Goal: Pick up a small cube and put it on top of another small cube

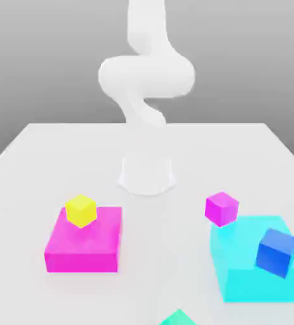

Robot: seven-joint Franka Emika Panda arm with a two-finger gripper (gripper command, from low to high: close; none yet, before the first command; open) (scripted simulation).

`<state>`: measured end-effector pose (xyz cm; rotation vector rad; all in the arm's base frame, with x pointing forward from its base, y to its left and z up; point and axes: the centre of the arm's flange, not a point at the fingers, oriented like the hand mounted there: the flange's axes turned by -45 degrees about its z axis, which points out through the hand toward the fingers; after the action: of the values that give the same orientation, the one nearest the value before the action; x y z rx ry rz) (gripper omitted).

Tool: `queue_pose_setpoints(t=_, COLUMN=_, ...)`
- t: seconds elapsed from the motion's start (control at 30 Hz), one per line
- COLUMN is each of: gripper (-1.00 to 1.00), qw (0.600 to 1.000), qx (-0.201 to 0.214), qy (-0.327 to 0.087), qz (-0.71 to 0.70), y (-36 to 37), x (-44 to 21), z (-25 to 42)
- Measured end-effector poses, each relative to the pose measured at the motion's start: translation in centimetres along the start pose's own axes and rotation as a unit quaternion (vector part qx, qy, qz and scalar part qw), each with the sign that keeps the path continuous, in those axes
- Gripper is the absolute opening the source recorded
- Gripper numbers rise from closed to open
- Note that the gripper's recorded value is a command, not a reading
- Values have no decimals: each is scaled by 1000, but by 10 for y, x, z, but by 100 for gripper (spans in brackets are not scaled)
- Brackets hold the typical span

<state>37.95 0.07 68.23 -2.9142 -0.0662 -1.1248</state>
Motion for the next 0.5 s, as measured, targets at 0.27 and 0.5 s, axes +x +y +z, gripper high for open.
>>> queue_pose_setpoints(t=0.27, gripper=0, qw=991, qx=46, qy=-99, qz=-77, y=-8, x=-7, z=144)
queue_pose_setpoints(t=0.5, gripper=0, qw=970, qx=76, qy=-180, qz=-144, y=-23, x=-45, z=262)
